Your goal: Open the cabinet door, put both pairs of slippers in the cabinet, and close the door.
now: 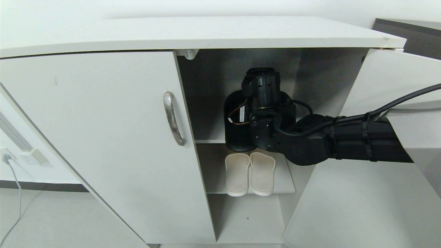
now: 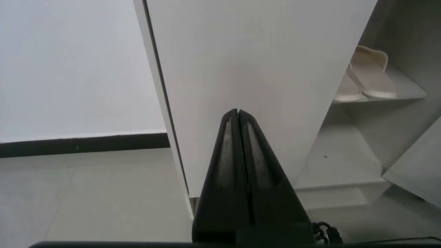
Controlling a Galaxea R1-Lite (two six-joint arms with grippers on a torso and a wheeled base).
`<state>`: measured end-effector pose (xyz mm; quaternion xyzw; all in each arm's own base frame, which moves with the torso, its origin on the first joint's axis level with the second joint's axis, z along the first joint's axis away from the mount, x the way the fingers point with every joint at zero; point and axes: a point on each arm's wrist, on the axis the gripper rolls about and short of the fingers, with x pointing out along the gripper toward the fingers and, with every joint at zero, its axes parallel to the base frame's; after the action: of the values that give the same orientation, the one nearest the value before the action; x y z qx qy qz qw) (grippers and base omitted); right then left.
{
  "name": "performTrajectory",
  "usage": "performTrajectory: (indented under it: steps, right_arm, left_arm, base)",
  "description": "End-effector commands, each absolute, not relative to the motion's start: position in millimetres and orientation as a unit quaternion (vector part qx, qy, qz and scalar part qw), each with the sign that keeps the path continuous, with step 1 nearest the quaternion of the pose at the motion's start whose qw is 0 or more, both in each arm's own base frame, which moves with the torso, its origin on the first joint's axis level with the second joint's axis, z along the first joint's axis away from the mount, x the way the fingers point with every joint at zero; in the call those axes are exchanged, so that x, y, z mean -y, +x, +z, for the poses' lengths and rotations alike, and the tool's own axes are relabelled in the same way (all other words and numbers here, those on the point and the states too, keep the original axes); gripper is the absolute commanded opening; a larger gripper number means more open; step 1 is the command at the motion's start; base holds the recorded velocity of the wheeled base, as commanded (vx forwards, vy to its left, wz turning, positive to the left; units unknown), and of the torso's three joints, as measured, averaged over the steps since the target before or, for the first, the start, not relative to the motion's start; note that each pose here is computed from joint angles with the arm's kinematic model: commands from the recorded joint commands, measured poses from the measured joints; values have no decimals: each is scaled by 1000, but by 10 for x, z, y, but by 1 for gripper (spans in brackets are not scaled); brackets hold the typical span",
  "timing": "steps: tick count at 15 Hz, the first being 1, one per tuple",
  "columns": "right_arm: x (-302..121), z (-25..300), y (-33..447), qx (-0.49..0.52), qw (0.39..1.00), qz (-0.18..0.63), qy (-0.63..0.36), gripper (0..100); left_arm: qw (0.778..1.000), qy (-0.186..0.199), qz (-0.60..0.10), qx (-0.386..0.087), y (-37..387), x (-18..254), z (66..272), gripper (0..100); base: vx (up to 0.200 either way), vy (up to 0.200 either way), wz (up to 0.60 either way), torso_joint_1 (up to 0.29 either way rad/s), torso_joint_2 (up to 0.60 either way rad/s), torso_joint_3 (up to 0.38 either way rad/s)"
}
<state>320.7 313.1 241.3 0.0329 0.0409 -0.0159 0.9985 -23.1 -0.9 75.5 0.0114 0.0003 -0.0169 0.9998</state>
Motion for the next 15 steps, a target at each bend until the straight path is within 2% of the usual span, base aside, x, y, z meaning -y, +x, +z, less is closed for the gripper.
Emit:
performTrajectory:
  steps: [1,4,10,12,15]
  right_arm:
    - [-3128,2389,3208,-45,998,-17,29,100]
    - [-3045,2456,3084,-47,998,-14,29,100]
    - [-2850,2701,2459,-40,998,26,47,100]
    - [-2761,2651,2189,-48,997,52,40,100]
    - [-2595,2413,1936,-56,993,96,32,100]
  left_arm:
    - [1000,11,-17,-1,-229,9,754,0]
    - [1000,11,-16,-1,-229,9,754,0]
    - [1000,11,-16,-1,-230,9,759,0]
    - [1000,11,-16,-1,-229,9,754,0]
    - [1000,11,-16,-1,-230,9,759,0]
  base:
    - [0,0,0,0,0,0]
    - [0,0,0,0,0,0]
    - [0,0,0,0,0,0]
    - [0,0,0,0,0,0]
    - [0,0,0,0,0,0]
